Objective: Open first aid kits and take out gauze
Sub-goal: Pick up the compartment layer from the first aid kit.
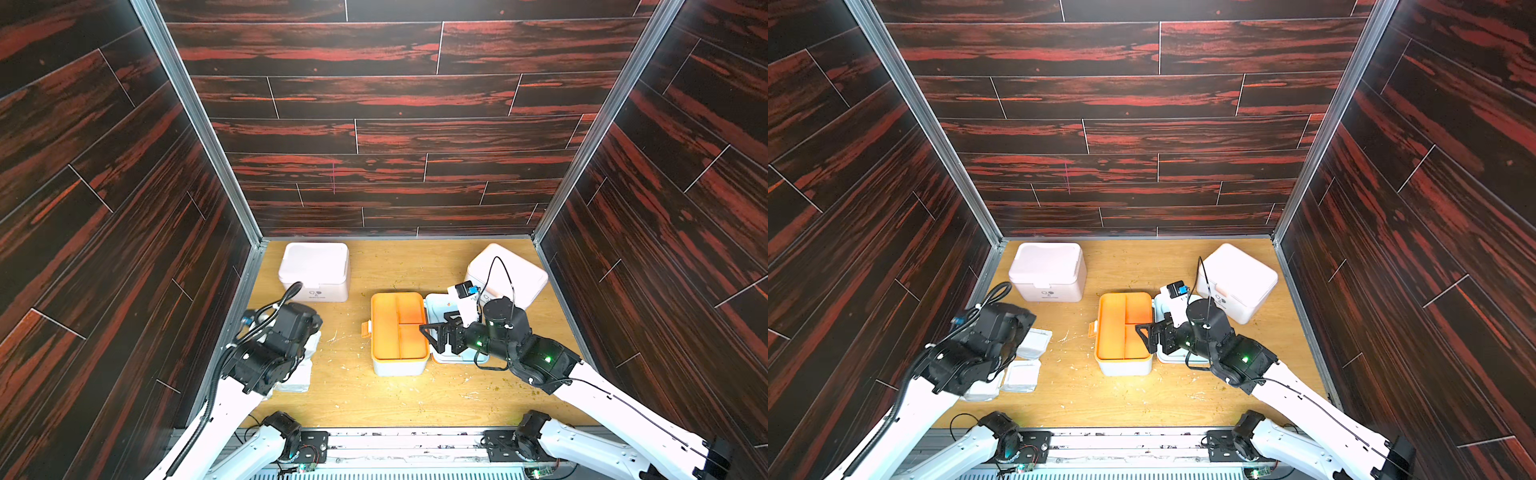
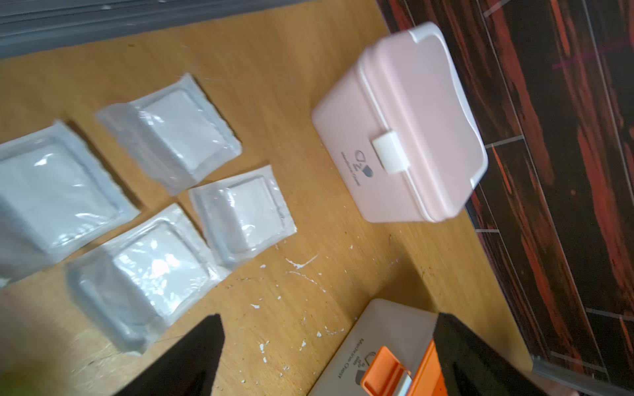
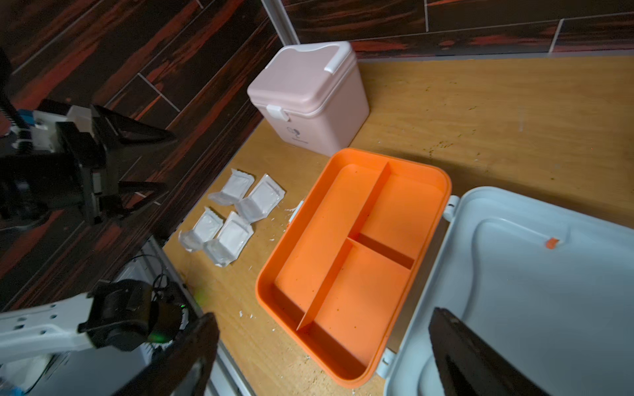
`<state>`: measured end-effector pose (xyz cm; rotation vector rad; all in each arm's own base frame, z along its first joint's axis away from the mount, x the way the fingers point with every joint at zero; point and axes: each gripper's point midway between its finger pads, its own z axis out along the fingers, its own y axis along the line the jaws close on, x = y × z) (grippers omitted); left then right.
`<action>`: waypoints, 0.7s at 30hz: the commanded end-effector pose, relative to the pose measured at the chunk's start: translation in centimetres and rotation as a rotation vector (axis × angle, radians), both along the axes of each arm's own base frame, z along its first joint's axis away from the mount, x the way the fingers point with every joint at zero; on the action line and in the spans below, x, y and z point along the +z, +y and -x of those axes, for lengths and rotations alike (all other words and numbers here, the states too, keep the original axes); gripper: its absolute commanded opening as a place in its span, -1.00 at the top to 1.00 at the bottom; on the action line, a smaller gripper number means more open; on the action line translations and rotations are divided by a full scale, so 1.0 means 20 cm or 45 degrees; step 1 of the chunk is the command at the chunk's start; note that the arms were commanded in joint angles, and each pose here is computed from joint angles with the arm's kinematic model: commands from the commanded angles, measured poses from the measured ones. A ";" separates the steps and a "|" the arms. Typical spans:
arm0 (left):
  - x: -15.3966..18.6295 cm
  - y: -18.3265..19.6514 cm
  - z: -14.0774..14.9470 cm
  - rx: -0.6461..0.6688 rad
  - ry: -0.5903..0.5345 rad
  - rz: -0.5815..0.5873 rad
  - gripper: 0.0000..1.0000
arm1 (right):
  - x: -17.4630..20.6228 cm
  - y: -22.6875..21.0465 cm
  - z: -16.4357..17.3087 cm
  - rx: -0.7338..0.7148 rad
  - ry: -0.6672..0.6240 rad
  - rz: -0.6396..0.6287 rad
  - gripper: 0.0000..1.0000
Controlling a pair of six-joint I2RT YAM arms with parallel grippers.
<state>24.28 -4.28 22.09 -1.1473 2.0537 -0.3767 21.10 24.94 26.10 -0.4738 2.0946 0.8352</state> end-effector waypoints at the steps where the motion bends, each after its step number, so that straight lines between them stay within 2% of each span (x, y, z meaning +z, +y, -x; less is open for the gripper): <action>1: 0.13 -0.22 -0.15 -0.364 -0.150 -0.040 -1.00 | -0.04 -0.04 -0.04 -0.099 0.004 0.018 -0.97; 5: 0.15 -0.42 -0.24 -0.605 -0.262 0.002 -0.99 | -0.09 -0.04 -0.09 -0.154 0.020 0.067 -0.98; 9: 0.12 -0.58 -0.26 -0.832 -0.344 0.023 -1.00 | -0.14 -0.01 -0.13 -0.151 0.063 0.155 -0.94; 15: 0.06 -0.69 -0.22 -1.002 -0.389 0.027 -1.00 | -0.22 0.12 -0.15 -0.047 0.156 0.221 -0.57; 21: 0.01 -0.72 -0.14 -1.077 -0.418 0.045 -1.00 | -0.29 0.20 -0.23 -0.079 0.257 0.291 -0.33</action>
